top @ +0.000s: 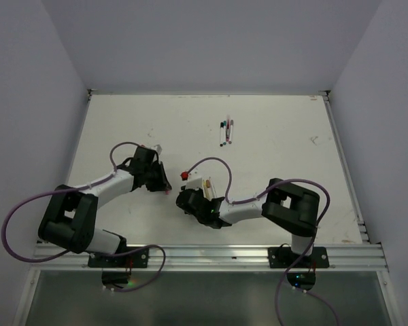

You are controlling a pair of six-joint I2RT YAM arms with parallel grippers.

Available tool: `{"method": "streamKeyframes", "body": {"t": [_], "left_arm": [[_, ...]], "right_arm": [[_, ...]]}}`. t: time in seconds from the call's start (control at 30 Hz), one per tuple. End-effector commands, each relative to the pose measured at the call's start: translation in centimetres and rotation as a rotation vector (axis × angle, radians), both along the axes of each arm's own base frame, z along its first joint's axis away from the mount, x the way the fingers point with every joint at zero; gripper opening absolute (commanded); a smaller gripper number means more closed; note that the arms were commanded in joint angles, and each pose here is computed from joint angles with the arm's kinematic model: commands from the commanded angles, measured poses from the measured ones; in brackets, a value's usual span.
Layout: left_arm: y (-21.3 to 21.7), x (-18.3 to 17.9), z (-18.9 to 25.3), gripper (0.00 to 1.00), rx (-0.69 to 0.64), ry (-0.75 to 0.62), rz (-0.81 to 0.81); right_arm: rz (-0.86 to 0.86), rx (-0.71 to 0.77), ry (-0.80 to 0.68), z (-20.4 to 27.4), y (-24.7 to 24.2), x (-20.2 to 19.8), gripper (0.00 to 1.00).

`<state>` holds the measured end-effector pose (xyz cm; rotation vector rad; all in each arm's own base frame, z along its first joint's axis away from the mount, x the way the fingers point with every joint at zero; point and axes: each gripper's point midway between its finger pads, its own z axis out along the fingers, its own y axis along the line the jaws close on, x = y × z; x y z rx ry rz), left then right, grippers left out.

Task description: Open the pen caps

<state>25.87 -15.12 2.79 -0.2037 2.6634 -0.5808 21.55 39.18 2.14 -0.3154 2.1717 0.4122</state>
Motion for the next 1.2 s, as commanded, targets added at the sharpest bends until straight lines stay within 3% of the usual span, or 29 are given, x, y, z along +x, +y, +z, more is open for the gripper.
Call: {"method": "streamKeyframes", "body": {"t": [0.0,0.33,0.4,0.53,0.93,1.17], "left_arm": [[-1.1,0.4,-0.4,0.0,-0.04,-0.013,-0.009],[-2.9,-1.0,-2.3,0.02,-0.071,0.038,-0.028],[-3.4,-1.0,-2.4,0.04,-0.074,0.041,-0.032],[-3.9,-1.3,-2.8,0.1,-0.074,0.055,-0.043],[-3.6,-2.1,-3.6,0.29,-0.063,0.085,-0.032],[-3.6,-2.3,-3.4,0.33,-0.06,0.088,-0.032]], "right_arm": [[-0.1,0.031,-0.035,0.9,-0.1,1.3,0.11],[-0.181,0.006,-0.054,0.4,-0.6,2.2,0.17],[-0.187,0.014,-0.061,0.8,-0.7,2.4,0.28],[-0.185,0.036,-0.065,2.0,-1.0,2.2,0.36],[-0.125,0.204,-0.134,11.6,-3.0,1.1,0.44],[-0.183,0.182,-0.21,14.5,-6.1,2.6,0.62]]}}
